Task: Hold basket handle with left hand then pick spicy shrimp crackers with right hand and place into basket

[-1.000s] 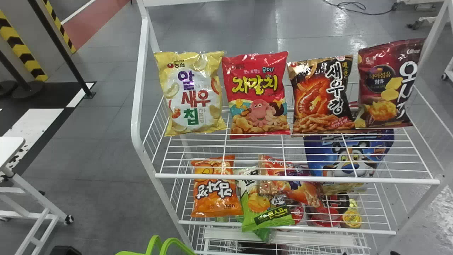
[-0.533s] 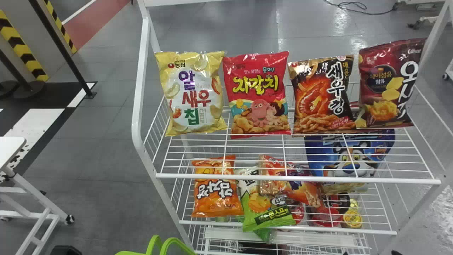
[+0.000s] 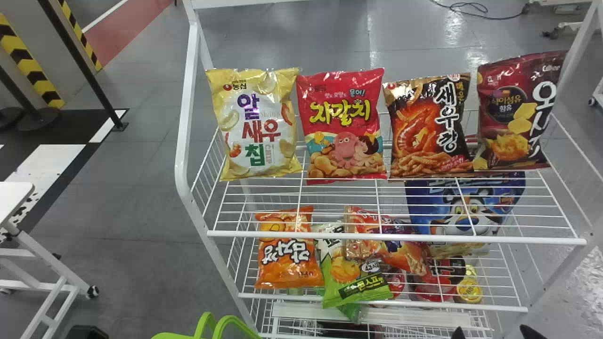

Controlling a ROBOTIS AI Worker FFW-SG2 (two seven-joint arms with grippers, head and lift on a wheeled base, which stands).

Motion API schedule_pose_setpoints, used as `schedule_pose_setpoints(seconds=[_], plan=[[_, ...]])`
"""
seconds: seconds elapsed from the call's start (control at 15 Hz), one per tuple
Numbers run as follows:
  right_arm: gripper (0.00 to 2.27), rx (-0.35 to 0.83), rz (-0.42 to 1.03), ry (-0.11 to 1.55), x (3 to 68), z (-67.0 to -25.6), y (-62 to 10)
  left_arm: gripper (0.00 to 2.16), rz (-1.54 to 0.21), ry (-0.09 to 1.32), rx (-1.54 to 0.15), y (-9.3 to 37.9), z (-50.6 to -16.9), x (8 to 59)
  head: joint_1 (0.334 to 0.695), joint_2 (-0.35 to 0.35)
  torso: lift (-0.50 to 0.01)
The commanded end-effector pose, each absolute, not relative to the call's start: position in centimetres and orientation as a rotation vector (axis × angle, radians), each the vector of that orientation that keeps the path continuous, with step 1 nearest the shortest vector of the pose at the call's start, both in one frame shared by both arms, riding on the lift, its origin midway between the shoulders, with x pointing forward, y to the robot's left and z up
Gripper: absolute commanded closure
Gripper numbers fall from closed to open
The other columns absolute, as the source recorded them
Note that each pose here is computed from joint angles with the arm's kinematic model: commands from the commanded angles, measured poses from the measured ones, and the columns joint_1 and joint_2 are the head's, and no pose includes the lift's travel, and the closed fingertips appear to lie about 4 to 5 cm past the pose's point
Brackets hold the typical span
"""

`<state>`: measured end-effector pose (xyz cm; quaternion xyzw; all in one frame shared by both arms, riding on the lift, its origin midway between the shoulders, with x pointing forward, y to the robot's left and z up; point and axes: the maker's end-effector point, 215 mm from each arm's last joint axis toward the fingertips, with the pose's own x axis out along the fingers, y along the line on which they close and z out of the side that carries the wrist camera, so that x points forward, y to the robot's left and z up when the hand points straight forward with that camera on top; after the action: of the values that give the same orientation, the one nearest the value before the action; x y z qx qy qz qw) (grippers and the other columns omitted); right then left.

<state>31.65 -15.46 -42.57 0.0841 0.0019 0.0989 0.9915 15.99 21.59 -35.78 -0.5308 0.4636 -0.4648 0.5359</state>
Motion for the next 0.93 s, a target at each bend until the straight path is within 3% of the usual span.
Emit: schedule_pose_setpoints(seconds=[0.0,0.87], plan=[[0.07,0.159,0.211,0.005,33.5,-41.6,-15.1,2.14,-1.11,1.106,-1.261,21.5,-35.7,16.0,0.695,0.161,-0.037],[0.07,0.101,0.253,0.101,47.7,-38.8,-12.5,2.15,-1.121,1.111,-1.246,21.1,-35.3,15.2,0.695,0.163,-0.037]])
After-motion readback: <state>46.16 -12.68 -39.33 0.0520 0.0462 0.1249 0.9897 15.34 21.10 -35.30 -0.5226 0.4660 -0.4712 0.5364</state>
